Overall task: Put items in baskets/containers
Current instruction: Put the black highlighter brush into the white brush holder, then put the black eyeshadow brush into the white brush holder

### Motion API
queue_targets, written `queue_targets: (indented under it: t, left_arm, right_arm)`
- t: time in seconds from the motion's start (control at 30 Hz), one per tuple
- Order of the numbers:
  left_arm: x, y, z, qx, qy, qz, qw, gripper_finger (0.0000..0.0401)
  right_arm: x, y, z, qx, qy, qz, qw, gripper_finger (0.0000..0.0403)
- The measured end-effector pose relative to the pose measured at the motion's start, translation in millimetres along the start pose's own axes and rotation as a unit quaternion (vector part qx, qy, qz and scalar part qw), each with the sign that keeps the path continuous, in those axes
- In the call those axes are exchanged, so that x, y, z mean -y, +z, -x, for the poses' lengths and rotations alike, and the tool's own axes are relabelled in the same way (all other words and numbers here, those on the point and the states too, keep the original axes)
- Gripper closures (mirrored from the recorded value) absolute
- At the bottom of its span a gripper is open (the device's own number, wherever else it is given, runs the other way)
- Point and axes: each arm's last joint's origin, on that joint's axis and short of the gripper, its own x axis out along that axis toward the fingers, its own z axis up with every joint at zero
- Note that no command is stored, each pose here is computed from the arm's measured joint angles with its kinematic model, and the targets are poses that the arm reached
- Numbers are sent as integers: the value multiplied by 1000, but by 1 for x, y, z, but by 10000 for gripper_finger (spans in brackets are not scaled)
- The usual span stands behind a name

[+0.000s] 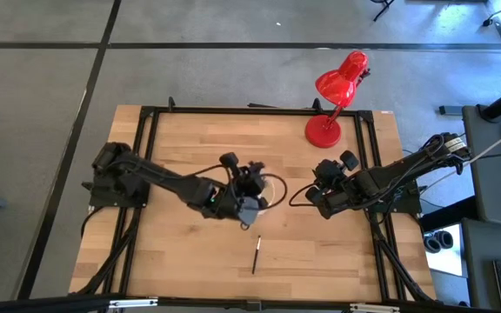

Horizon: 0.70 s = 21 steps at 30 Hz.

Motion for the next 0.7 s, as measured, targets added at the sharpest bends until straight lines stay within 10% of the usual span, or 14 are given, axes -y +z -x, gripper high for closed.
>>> queue_targets:
  t: [0.7]
  left_arm:
    - [9,-29,-16,-49,-47,71,995,360]
  right_arm:
    - [0,0,0,3,-2,3,1000,273]
